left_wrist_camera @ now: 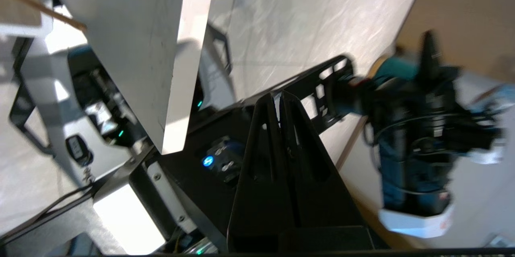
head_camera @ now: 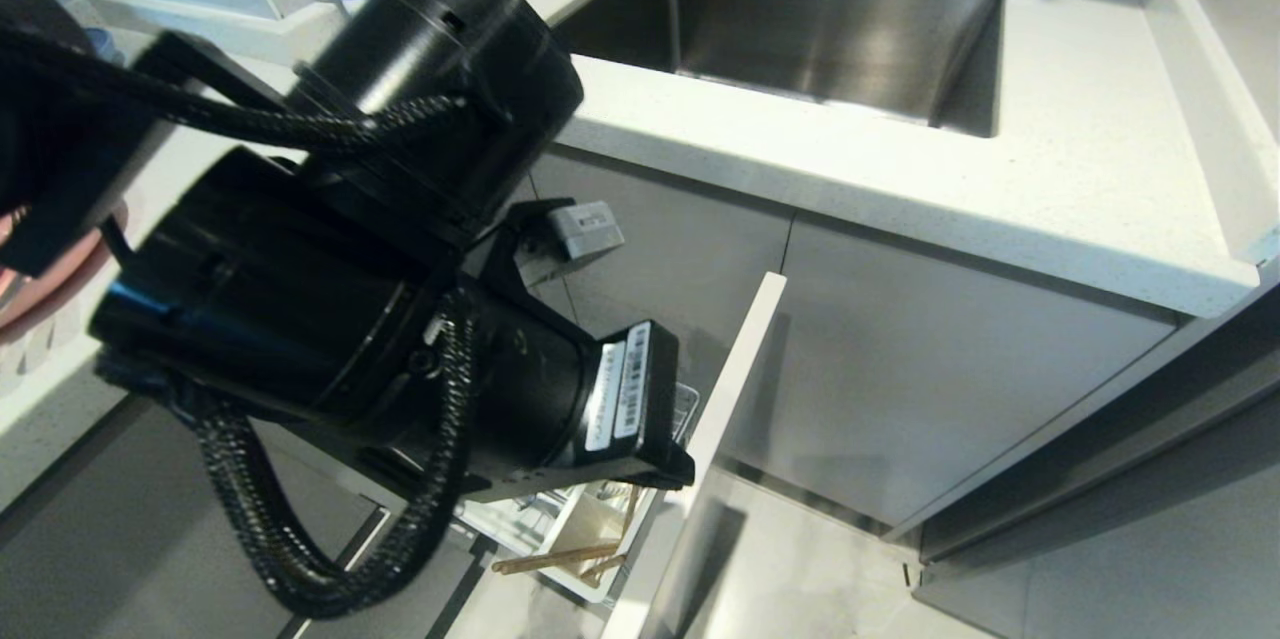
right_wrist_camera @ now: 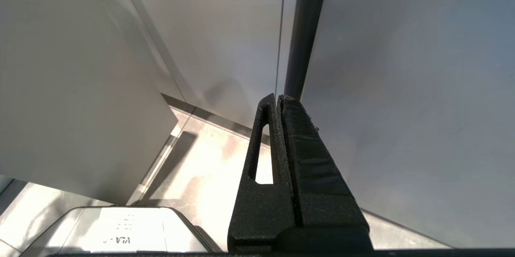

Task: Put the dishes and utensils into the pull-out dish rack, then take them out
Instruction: Close the cupboard

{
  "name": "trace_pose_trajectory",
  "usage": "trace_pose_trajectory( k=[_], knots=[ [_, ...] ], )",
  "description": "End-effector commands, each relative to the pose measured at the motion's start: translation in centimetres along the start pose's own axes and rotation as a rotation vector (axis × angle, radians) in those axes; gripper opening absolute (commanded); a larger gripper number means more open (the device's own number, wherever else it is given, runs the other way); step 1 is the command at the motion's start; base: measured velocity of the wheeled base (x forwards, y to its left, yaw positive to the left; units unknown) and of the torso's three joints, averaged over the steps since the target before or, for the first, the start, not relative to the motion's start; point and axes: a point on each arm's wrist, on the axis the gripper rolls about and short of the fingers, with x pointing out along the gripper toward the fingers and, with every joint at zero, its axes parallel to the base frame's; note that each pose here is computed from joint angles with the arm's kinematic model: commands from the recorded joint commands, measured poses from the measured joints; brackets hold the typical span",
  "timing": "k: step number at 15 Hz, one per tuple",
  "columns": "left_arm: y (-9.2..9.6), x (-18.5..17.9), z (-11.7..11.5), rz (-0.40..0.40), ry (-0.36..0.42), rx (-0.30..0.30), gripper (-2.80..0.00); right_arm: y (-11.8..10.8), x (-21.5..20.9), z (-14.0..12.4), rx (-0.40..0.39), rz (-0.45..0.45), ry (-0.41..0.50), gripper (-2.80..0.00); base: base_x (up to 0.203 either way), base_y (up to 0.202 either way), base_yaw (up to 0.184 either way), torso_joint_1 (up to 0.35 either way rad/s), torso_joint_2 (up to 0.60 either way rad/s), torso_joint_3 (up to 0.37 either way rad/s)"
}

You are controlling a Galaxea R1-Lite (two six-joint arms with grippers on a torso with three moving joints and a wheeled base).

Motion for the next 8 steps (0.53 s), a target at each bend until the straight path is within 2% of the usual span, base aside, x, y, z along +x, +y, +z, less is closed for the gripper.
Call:
trace_pose_trajectory(
  k=[1, 5, 8],
  knots=[
    [-0.1, 2.8, -0.5, 0.053, 0.074, 0.009, -2.8, 0.0, 0.0, -0.1, 0.0, 0.0, -0.002, -2.8, 0.0, 0.0, 0.0, 0.0, 0.0, 0.0],
    [0.2, 5.7, -0.7, 0.112, 0.137, 0.013, -2.8, 0.0, 0.0, -0.1, 0.0, 0.0, -0.002, -2.8, 0.0, 0.0, 0.0, 0.0, 0.0, 0.0],
    [0.4, 6.8, -0.7, 0.155, 0.141, 0.014, -2.8, 0.0, 0.0, -0.1, 0.0, -0.001, -0.002, -2.8, 0.0, 0.0, 0.0, 0.0, 0.0, 0.0]
  ],
)
